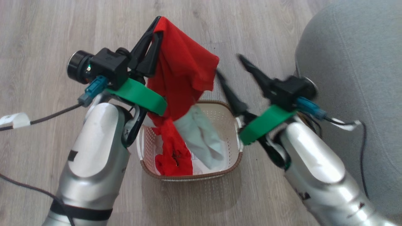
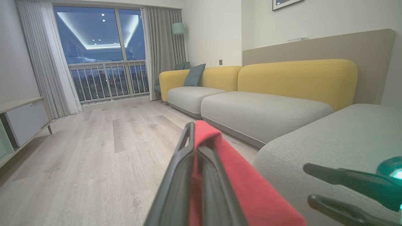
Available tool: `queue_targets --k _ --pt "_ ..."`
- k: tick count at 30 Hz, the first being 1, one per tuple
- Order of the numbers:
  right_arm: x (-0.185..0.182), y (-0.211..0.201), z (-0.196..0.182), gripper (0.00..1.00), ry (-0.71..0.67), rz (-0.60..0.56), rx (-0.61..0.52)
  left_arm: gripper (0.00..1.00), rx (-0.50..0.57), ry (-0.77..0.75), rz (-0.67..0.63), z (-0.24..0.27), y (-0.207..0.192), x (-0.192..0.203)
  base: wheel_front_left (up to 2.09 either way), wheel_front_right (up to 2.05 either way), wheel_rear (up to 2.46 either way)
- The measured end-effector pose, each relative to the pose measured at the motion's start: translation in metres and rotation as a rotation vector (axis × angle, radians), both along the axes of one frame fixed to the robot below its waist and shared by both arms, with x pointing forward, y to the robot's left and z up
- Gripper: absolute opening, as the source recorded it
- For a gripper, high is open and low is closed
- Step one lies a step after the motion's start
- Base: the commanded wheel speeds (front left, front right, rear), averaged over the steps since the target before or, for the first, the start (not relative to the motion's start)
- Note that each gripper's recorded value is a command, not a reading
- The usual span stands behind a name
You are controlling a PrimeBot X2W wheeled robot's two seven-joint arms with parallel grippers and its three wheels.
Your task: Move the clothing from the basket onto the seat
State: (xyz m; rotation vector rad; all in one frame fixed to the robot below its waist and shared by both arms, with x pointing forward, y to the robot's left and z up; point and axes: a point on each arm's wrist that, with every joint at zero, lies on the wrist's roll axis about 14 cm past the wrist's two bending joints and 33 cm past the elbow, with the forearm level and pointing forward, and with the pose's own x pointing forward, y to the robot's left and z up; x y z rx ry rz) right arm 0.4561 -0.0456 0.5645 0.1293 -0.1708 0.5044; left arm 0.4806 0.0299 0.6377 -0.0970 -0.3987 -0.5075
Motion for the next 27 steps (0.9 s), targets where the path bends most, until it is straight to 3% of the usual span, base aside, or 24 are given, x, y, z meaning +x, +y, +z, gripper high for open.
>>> queue_targets --k 4,9,15,25,26,27 --pt "-0.001 0.038 0.031 1.0 -0.109 0.141 -0.057 0.0 0.01 0.007 -0.011 -0.005 -0.003 -0.001 0.0 0.0 0.0" --pt "0.005 0.06 0.043 1.0 -0.168 0.214 -0.137 0.0 0.02 0.012 -0.02 -0.008 -0.005 -0.003 0.0 0.0 0.0" --pt "0.012 0.07 0.014 1.0 -0.11 0.237 -0.232 0.0 0.025 0.005 -0.038 -0.006 -0.008 -0.008 0.0 0.0 0.0" --pt "0.014 0.081 -0.064 1.0 0.123 0.272 -0.346 0.0 0.023 -0.011 -0.077 0.002 -0.013 -0.027 0.0 0.0 0.0" --pt "0.012 0.084 -0.068 0.88 0.138 0.282 -0.339 0.0 0.022 -0.012 -0.076 0.002 -0.012 -0.027 0.0 0.0 0.0" --pt "0.01 0.087 -0.071 0.48 0.152 0.29 -0.335 0.0 0.019 -0.012 -0.075 0.003 -0.01 -0.028 0.0 0.0 0.0"
